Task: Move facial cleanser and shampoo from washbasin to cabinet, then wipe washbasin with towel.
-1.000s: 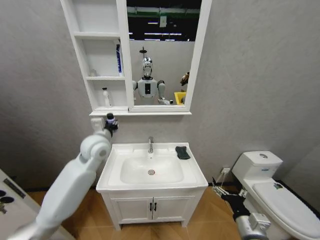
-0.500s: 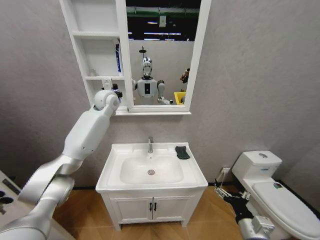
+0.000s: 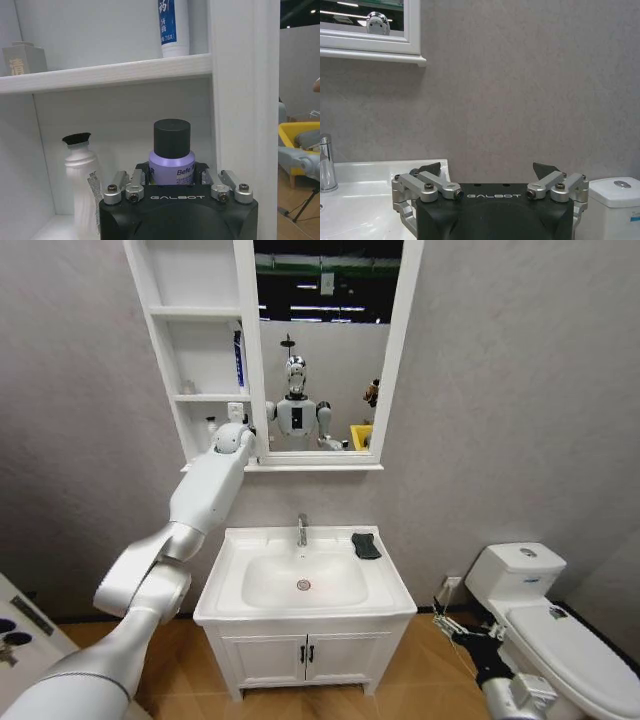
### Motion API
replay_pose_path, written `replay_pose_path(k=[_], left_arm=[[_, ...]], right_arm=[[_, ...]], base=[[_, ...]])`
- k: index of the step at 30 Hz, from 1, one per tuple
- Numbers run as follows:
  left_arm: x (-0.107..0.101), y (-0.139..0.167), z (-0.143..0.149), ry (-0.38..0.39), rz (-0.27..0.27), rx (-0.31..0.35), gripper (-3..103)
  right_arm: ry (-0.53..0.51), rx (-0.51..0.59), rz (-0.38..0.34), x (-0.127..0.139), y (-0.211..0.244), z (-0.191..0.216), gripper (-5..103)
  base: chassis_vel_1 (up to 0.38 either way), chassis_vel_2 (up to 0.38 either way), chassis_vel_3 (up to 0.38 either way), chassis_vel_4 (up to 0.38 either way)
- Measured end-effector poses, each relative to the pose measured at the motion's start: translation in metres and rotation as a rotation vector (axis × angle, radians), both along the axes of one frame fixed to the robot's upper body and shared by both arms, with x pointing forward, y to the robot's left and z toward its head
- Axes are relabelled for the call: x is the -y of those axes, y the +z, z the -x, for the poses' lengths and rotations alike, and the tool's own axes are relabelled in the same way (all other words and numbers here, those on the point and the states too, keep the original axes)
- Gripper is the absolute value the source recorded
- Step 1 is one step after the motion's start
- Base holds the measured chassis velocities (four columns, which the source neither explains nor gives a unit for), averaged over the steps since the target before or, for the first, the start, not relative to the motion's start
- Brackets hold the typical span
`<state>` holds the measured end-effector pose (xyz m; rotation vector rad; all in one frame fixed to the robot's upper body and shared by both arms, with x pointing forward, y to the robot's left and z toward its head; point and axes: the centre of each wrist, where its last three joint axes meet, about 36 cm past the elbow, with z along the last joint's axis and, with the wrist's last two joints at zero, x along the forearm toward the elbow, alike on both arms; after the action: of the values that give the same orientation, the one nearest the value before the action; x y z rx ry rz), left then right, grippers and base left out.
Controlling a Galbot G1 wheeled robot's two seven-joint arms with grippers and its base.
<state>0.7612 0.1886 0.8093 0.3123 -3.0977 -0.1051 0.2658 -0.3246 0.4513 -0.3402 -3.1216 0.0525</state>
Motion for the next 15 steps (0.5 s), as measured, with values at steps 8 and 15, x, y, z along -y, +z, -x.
replay_pose_path(k=[8, 15], left_arm=[[-0.015, -0.008, 0.007, 0.059, 0.001, -0.006, 43], [-0.033, -0.013, 0.018, 0.058, 0.019, 0.000, 43]], right_arm=[[-0.006, -0.003, -0.001, 0.002, -0.003, 0.001, 100], [0.002, 0.002, 0.002, 0.000, 0.002, -0.004, 100]], base=[[0.007, -0.007, -0.015, 0.011], [-0.019, 0.047, 0.036, -0.026]])
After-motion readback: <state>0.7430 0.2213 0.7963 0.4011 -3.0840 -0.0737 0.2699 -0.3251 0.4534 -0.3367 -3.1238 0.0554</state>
